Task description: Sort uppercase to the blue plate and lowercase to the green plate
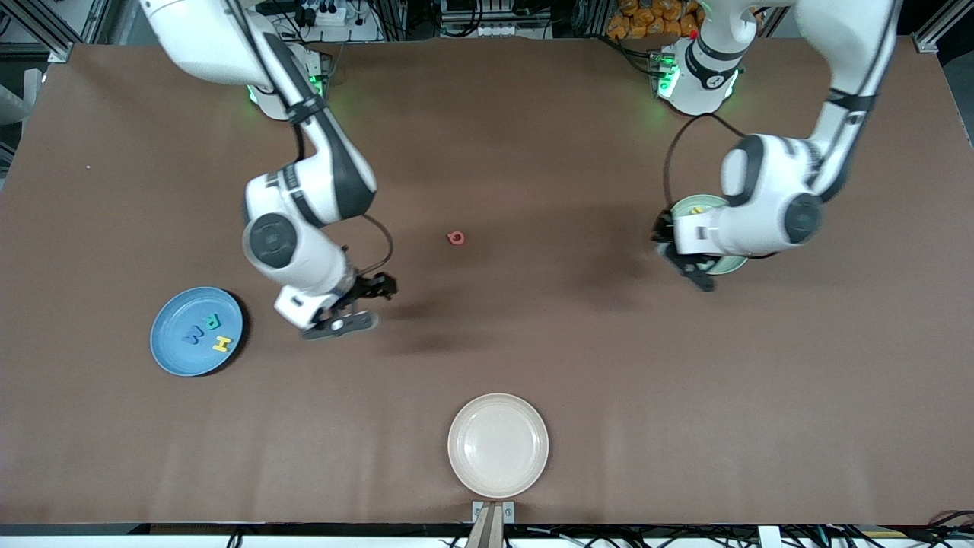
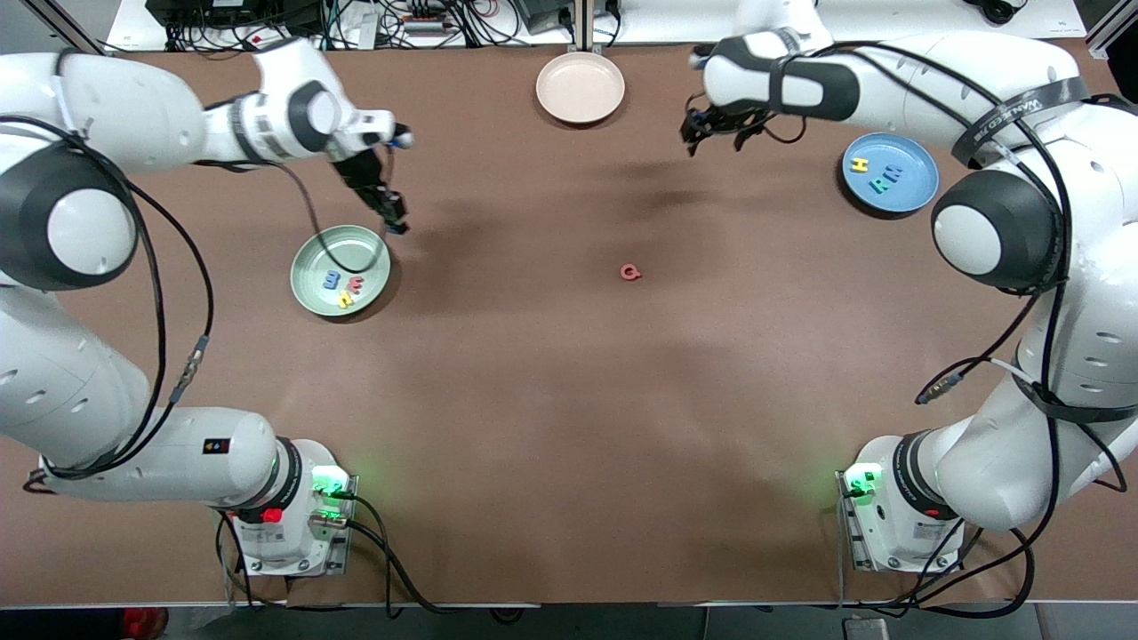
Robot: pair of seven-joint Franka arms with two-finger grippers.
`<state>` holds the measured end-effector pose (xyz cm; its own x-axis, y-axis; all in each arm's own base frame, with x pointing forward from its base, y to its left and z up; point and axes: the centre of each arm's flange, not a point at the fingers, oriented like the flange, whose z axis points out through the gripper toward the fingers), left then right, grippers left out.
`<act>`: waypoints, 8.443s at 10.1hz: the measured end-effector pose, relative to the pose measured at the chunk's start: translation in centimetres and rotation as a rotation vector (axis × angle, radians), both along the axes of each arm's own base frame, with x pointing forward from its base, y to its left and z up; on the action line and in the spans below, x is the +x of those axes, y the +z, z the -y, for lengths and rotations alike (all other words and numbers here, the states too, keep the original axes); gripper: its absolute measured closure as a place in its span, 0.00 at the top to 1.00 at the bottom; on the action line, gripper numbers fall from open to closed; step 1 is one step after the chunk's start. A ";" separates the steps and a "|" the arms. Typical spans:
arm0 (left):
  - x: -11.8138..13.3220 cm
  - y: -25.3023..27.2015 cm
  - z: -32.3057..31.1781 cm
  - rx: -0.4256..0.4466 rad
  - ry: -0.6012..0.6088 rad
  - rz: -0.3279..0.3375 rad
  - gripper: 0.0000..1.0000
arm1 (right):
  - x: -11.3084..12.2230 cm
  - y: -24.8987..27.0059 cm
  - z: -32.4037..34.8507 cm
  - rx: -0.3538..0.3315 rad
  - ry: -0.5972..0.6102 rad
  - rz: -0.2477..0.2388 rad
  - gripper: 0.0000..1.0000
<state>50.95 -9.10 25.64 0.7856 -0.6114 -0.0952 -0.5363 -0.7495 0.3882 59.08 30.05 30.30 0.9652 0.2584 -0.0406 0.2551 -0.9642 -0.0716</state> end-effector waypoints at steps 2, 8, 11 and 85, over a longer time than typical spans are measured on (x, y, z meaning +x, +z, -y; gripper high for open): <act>-1.0 -1.4 -6.7 0.003 -0.013 -0.036 0.32 | -2.8 -0.4 -4.5 -0.106 0.269 0.049 1.00; -3.0 -5.0 -10.5 0.100 -0.031 0.012 0.33 | -12.8 -3.1 -14.4 -0.105 0.857 0.082 1.00; -2.4 -5.9 -11.0 0.108 -0.010 0.062 0.33 | -16.2 -8.3 -14.6 -0.082 0.970 0.101 1.00; 5.5 38.1 -6.5 0.267 0.598 0.332 1.00 | -4.0 33.1 33.5 -0.032 -0.267 0.125 1.00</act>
<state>56.41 -2.55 63.71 0.9910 -0.0588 0.1202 -0.0640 -0.9971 0.0399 55.09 -3.44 63.41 0.9968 -0.0049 0.0793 -0.0030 -0.9997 -0.0239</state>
